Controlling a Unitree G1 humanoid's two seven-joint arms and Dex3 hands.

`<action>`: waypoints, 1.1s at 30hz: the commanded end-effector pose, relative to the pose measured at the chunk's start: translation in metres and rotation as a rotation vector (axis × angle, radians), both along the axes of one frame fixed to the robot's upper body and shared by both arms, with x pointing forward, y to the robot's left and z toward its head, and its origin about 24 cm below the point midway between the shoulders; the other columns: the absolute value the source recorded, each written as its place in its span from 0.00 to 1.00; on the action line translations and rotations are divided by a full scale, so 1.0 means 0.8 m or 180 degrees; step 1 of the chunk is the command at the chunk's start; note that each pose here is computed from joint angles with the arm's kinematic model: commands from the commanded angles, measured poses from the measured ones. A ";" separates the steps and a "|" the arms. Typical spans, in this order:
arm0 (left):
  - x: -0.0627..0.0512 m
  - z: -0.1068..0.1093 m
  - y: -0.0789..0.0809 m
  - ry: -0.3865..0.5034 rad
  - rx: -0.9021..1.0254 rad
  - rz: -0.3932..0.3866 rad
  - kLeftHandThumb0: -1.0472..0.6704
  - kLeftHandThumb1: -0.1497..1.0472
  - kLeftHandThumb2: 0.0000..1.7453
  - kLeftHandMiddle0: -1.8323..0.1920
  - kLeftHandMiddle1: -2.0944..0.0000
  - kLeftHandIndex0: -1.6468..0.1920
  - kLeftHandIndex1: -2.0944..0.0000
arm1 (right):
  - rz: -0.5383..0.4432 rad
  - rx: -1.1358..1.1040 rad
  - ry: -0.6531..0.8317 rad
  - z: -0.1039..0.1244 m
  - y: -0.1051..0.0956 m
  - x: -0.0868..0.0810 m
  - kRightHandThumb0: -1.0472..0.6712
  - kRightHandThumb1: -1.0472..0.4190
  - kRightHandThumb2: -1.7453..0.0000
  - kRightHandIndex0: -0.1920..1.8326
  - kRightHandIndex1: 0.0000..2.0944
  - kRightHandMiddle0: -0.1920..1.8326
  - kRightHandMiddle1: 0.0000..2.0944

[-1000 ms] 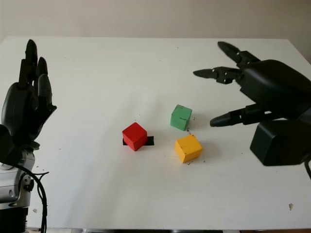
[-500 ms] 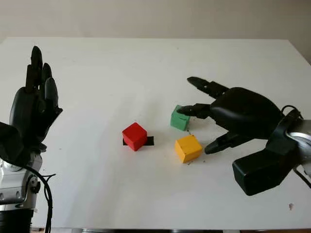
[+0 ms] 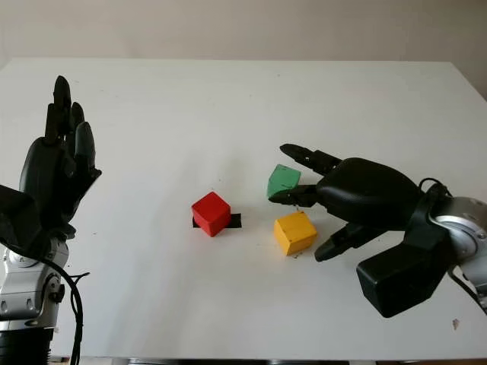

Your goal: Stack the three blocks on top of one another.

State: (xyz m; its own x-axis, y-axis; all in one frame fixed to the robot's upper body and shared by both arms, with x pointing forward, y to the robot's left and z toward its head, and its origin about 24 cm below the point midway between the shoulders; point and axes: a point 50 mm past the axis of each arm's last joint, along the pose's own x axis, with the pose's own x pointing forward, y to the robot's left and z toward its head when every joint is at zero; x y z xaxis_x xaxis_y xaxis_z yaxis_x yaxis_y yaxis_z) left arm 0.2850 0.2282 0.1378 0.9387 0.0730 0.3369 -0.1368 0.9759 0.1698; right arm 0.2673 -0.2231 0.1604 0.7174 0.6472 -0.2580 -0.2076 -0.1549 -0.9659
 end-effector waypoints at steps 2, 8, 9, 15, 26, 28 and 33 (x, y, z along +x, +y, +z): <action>-0.003 0.005 -0.002 -0.0040 0.0030 -0.0011 0.11 1.00 0.37 1.00 1.00 1.00 1.00 | 0.0037 0.0028 0.0017 -0.001 0.003 -0.003 0.18 0.09 0.97 0.01 0.02 0.34 0.05; -0.003 0.005 -0.003 -0.0021 -0.0004 -0.0019 0.12 1.00 0.37 1.00 1.00 1.00 1.00 | 0.0051 0.0087 -0.0010 -0.013 0.002 -0.001 0.20 0.10 0.97 0.00 0.02 0.35 0.05; -0.003 0.006 -0.003 -0.0019 -0.0003 -0.0016 0.12 1.00 0.37 1.00 1.00 1.00 1.00 | 0.0053 0.0101 -0.0021 -0.016 0.002 0.000 0.20 0.10 0.97 0.00 0.02 0.35 0.06; -0.004 0.006 -0.001 0.0011 0.0019 0.0020 0.11 1.00 0.36 1.00 1.00 1.00 1.00 | 0.0033 0.0163 -0.0039 -0.027 0.003 0.007 0.24 0.09 0.97 0.01 0.03 0.36 0.06; -0.004 0.004 -0.003 0.0042 0.0010 0.0023 0.11 1.00 0.34 1.00 1.00 1.00 1.00 | 0.0082 0.0424 -0.0172 -0.034 0.003 0.012 0.35 0.05 0.97 0.06 0.03 0.27 0.44; -0.004 0.004 -0.004 0.0057 0.0030 0.0036 0.11 1.00 0.34 1.00 1.00 1.00 0.99 | 0.0106 0.0456 -0.0203 -0.035 0.003 0.012 0.36 0.05 0.97 0.07 0.03 0.24 0.52; -0.005 0.005 -0.005 0.0085 0.0081 0.0065 0.11 1.00 0.35 1.00 0.99 1.00 0.99 | 0.0149 0.0543 -0.0294 -0.032 0.002 0.012 0.39 0.02 0.97 0.08 0.03 0.22 0.61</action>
State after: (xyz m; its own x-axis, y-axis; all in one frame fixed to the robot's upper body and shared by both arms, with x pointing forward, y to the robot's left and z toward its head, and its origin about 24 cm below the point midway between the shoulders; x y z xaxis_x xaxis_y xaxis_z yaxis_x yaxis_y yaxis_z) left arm 0.2844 0.2238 0.1417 0.9473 0.0804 0.3102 -0.1455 0.9704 0.1928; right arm 0.2749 -0.2235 0.1308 0.7059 0.6997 -0.1103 -0.1402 -0.0147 -0.9900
